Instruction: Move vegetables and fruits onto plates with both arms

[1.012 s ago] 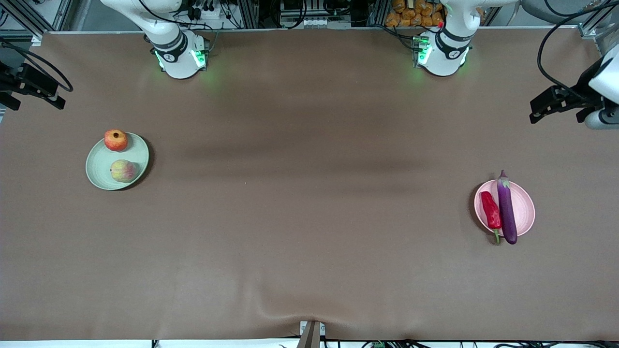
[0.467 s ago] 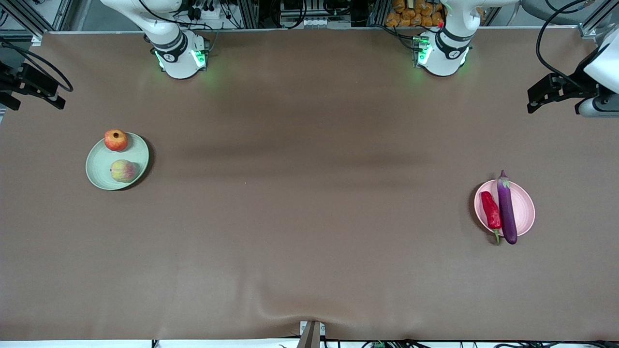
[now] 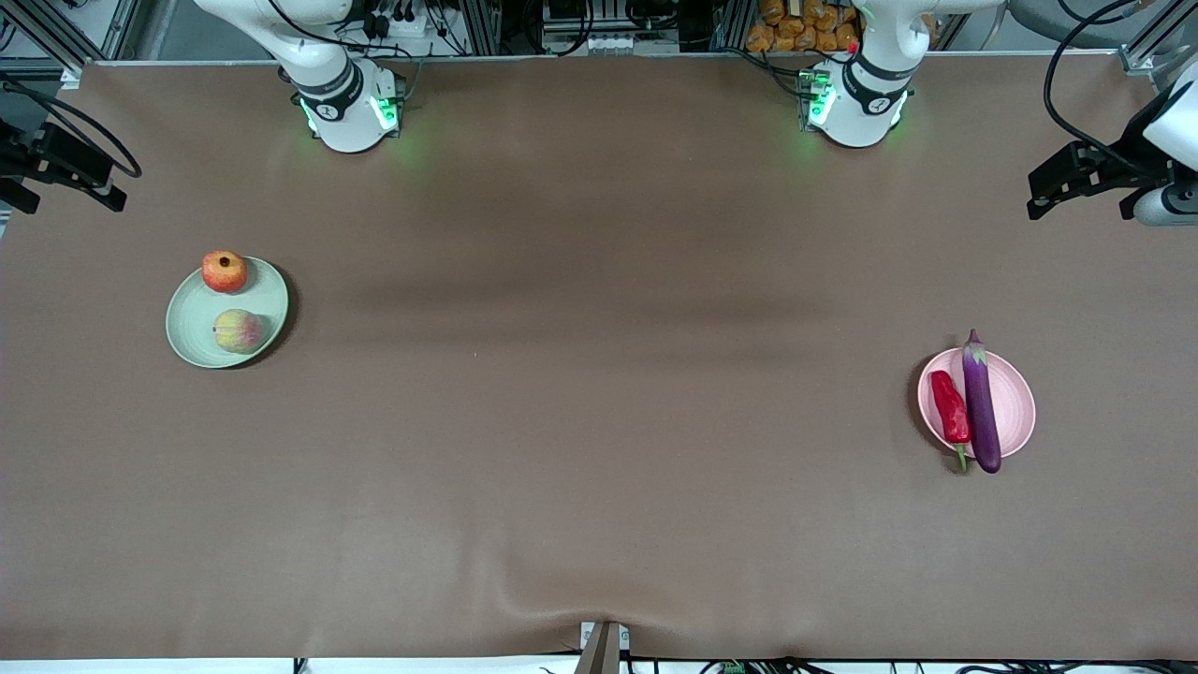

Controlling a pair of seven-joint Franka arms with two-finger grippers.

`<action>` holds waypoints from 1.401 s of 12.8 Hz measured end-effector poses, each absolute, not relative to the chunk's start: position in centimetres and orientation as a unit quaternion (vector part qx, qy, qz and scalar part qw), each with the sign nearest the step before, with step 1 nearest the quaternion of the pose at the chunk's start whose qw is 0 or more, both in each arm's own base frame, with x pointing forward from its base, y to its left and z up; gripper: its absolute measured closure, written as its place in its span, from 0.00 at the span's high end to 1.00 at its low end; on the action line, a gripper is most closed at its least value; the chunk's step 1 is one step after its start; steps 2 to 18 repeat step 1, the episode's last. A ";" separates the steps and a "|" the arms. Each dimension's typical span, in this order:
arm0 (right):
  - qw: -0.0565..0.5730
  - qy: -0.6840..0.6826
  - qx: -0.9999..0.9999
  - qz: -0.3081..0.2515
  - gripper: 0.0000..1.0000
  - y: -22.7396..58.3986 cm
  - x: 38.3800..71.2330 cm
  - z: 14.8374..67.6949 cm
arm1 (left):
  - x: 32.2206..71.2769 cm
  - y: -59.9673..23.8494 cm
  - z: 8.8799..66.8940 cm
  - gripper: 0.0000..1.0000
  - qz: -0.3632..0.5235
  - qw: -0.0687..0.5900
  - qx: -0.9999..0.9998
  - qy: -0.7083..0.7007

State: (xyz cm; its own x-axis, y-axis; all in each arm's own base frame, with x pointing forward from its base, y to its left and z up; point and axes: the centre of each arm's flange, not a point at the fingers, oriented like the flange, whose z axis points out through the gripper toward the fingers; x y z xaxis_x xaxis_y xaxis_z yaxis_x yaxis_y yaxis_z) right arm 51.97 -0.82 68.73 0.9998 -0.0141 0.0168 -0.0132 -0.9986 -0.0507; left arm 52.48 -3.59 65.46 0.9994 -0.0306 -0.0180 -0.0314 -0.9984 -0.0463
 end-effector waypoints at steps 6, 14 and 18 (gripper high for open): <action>0.025 0.007 -1.000 -0.009 1.00 -0.8 52.0 68.7 | 52.5 -3.6 65.5 1.00 0.009 0.023 -1.000 0.016; 0.025 0.007 -1.000 -0.009 1.00 -0.8 52.0 68.7 | 52.5 -3.6 65.5 1.00 0.009 0.023 -1.000 0.016; 0.025 0.007 -1.000 -0.009 1.00 -0.8 52.0 68.7 | 52.5 -3.6 65.5 1.00 0.009 0.023 -1.000 0.016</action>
